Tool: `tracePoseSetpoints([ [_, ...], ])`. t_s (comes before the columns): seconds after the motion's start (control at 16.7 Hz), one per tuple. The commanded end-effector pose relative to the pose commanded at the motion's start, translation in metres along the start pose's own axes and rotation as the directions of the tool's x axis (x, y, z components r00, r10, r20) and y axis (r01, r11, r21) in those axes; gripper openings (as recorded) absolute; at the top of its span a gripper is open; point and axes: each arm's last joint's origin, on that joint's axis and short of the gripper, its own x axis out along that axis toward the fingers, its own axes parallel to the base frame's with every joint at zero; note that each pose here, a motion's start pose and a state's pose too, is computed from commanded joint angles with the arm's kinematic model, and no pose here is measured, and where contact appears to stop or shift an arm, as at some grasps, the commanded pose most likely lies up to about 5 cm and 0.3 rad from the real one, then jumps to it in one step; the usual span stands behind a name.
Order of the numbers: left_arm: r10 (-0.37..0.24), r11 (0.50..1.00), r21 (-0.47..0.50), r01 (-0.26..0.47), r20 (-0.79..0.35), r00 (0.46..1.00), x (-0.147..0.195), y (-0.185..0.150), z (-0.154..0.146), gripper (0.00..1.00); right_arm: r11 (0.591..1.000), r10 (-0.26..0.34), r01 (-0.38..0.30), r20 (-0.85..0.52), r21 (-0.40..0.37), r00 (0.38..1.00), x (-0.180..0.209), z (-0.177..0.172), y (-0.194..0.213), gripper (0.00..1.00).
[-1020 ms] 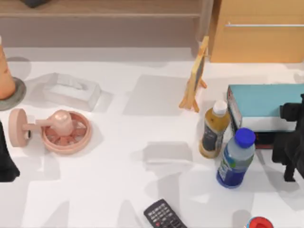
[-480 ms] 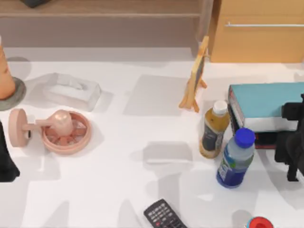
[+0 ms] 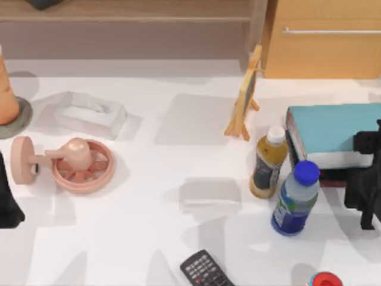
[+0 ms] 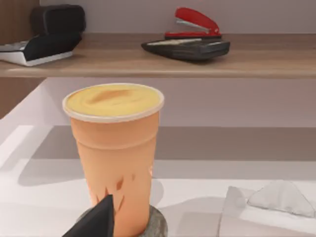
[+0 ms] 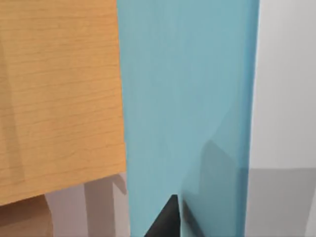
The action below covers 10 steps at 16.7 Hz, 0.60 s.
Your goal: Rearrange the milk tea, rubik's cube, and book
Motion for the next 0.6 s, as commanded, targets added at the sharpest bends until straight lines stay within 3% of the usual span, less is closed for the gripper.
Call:
tracePoseSetpoints([
  [0.24, 0.000, 1.000, 0.000, 0.000, 0.000, 1.000, 0.0000, 0.0000, 0.0000, 1.00, 1.000, 0.000, 0.000, 0.000, 0.000, 1.000, 0.0000, 0.0000, 0.0000, 0.98],
  [0.6, 0.000, 1.000, 0.000, 0.000, 0.000, 1.000, 0.0000, 0.0000, 0.0000, 1.00, 1.000, 0.000, 0.000, 0.000, 0.000, 1.000, 0.0000, 0.0000, 0.0000, 1.00],
])
